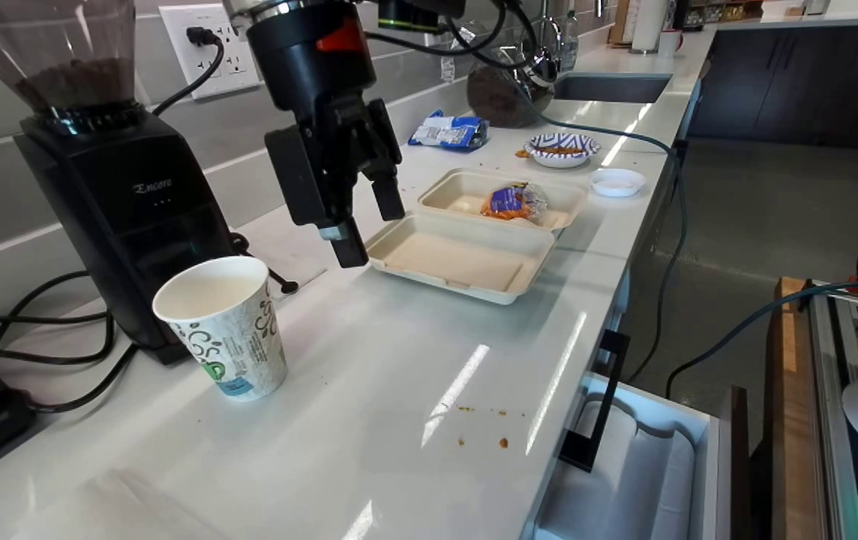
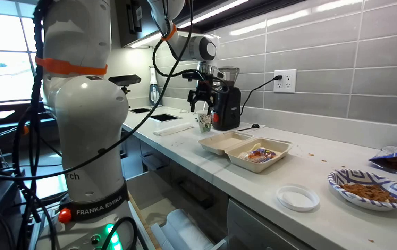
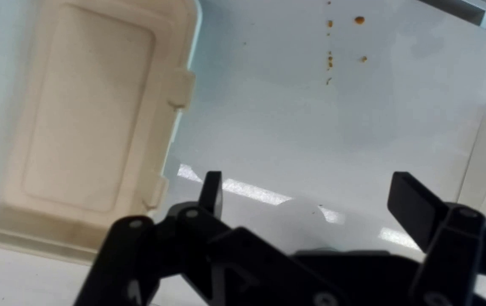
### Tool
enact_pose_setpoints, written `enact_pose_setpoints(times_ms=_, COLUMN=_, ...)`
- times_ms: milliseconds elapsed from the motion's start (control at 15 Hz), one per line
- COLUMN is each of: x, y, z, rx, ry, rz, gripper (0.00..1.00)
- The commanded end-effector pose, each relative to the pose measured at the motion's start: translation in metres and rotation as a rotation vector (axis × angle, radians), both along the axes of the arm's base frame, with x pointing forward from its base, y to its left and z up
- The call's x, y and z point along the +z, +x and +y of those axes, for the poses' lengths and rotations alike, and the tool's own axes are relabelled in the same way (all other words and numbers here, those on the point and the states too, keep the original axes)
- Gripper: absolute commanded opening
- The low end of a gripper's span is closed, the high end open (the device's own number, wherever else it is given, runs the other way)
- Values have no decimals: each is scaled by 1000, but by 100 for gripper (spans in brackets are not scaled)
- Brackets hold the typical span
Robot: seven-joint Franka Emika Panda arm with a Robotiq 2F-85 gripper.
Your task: Close the bowl
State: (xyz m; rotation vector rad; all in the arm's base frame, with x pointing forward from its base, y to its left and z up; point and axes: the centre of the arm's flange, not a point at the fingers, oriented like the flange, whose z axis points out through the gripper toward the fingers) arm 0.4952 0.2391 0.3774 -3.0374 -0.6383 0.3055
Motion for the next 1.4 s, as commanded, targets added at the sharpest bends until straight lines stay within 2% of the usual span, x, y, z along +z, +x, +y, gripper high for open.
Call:
enact_pose_setpoints(times_ms=0, x=5, y=-8, z=-3, rx=157, ry=-78, rz=-90, gripper=100)
enact_pose_setpoints(times_ms=200, x=14, y=-17, z=-7, rx=298, ry=-104, rz=-152, gripper=100)
enact_pose_setpoints(times_ms=333, x=23, y=-22, z=-8, rx=389, ry=-72, rz=-193, gripper=100)
enact_pose_setpoints(times_ms=667, x=16, y=-31, z=-3, rx=650, ry=-44, rz=-220, gripper=100)
enact_pose_setpoints(times_ms=733, x=4, y=-33, z=6, rx=675, ry=-128, rz=-181, gripper=100)
enact_pose_setpoints(times_ms=800, x=20, y=-21, z=1, rx=597, ry=-64, rz=-203, gripper=100)
enact_pose_setpoints(times_ms=933, x=10, y=-28, z=5, rx=641, ry=-97, rz=-188, gripper=100)
enact_pose_setpoints(times_ms=1133, x=8, y=-29, z=7, rx=654, ry=-104, rz=-185, gripper=100)
enact_pose_setpoints(times_ms=1267, x=-1, y=-39, z=17, rx=774, ry=-159, rz=-183, gripper=100)
enact_pose_setpoints(times_ms=1333, x=0, y=-42, z=18, rx=819, ry=-157, rz=-195, gripper=100)
